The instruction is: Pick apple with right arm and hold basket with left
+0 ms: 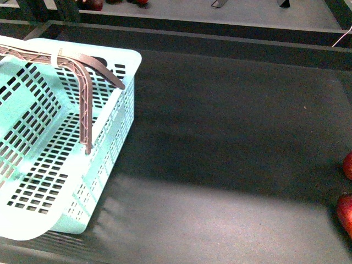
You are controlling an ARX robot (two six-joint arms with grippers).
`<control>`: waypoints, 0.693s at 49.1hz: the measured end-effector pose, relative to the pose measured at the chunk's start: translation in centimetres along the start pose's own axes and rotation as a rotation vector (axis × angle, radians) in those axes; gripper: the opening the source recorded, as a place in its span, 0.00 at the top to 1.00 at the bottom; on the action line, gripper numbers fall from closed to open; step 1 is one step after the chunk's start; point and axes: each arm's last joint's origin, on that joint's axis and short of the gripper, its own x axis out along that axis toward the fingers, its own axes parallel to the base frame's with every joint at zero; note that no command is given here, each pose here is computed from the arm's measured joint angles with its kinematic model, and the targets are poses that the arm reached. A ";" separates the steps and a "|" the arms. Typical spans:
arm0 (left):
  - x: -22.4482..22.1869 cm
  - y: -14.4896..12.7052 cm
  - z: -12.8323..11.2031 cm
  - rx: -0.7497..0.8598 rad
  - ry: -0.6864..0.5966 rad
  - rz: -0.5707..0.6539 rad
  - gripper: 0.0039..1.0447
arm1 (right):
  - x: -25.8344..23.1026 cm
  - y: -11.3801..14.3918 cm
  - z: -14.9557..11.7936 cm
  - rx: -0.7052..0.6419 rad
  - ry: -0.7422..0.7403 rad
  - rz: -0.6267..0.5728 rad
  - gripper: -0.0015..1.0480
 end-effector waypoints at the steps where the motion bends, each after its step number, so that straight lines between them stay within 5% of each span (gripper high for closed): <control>1: 0.0 0.0 0.0 0.000 0.000 0.000 0.06 | 0.0 0.0 0.0 0.000 0.000 0.000 0.08; 34: 0.0 0.0 0.0 0.000 0.000 0.000 0.06 | 0.0 0.0 0.0 0.000 0.000 0.000 0.08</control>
